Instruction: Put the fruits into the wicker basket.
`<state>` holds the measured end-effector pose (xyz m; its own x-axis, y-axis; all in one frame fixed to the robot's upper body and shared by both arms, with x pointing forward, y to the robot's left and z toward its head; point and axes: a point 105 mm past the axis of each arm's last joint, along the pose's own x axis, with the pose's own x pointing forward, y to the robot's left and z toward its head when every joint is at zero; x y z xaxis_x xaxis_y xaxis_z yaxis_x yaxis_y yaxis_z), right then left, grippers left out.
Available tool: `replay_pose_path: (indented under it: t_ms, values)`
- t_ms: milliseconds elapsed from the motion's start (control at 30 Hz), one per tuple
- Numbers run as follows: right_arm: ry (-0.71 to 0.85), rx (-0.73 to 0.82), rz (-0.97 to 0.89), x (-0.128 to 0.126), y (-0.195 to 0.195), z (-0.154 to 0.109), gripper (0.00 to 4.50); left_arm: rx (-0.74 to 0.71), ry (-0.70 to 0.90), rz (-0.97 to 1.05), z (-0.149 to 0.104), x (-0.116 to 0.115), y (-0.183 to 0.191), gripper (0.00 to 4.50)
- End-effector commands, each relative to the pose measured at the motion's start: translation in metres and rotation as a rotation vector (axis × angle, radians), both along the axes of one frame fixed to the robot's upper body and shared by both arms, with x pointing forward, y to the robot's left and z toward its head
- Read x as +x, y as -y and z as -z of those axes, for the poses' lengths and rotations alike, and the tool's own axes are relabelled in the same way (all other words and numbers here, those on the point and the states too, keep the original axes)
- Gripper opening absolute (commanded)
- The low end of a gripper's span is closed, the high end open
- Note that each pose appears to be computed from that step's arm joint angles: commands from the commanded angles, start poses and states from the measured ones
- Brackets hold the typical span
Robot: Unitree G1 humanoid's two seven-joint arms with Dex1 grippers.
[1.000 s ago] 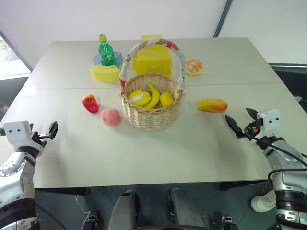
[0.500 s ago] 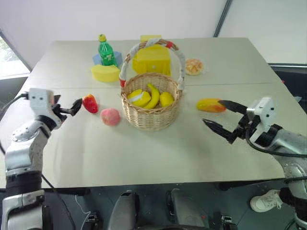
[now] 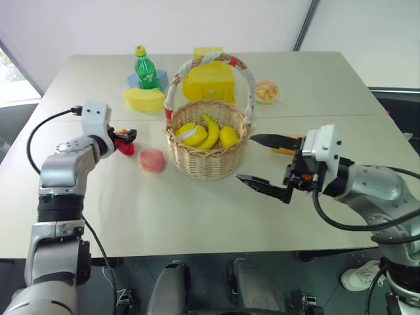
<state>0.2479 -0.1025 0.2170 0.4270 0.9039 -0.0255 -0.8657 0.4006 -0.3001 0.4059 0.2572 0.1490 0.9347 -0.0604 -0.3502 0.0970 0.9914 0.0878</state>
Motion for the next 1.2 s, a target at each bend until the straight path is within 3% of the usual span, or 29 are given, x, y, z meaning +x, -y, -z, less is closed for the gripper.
replay_pose_path:
  t_ms: [33,200,300,400,533,633,700,767,833,900,1200]
  values:
    - [0.046,0.005,-0.023,-0.008,-0.004,-0.004,4.46,0.014,-0.018,-0.038,-0.002,0.004,-0.007,4.5]
    - [0.044,0.006,-0.022,-0.008,-0.006,0.002,4.46,-0.004,-0.052,-0.046,0.004,0.007,-0.005,4.5]
    - [0.047,0.009,-0.022,-0.008,-0.008,0.003,4.5,-0.032,-0.036,-0.039,0.002,0.009,-0.002,3.75]
    - [0.052,0.012,-0.02,-0.006,-0.01,0.004,4.5,-0.016,-0.037,-0.045,0.001,0.008,-0.004,2.43]
    - [0.075,0.014,0.005,0.0,-0.009,0.003,4.5,0.026,-0.002,-0.098,-0.01,0.002,-0.023,2.3]
    - [0.098,0.017,0.07,0.012,-0.004,0.003,4.5,0.019,0.164,-0.058,-0.045,-0.01,-0.035,2.3]
    - [0.094,0.023,0.09,0.018,-0.001,0.005,4.5,-0.018,0.32,0.134,-0.077,-0.031,-0.018,2.3]
    - [0.069,0.076,0.089,0.021,-0.001,0.003,4.5,-0.049,0.447,0.432,-0.106,-0.07,0.022,2.3]
    - [0.048,0.144,0.087,0.024,0.0,-0.003,4.5,-0.084,0.455,0.613,-0.112,-0.096,0.05,2.3]
    - [0.042,0.174,0.095,0.027,0.001,-0.005,4.5,-0.094,0.424,0.717,-0.108,-0.107,0.073,2.3]
    - [0.038,0.203,0.137,0.036,-0.002,0.001,4.5,-0.001,0.345,0.826,-0.083,-0.075,0.169,2.3]
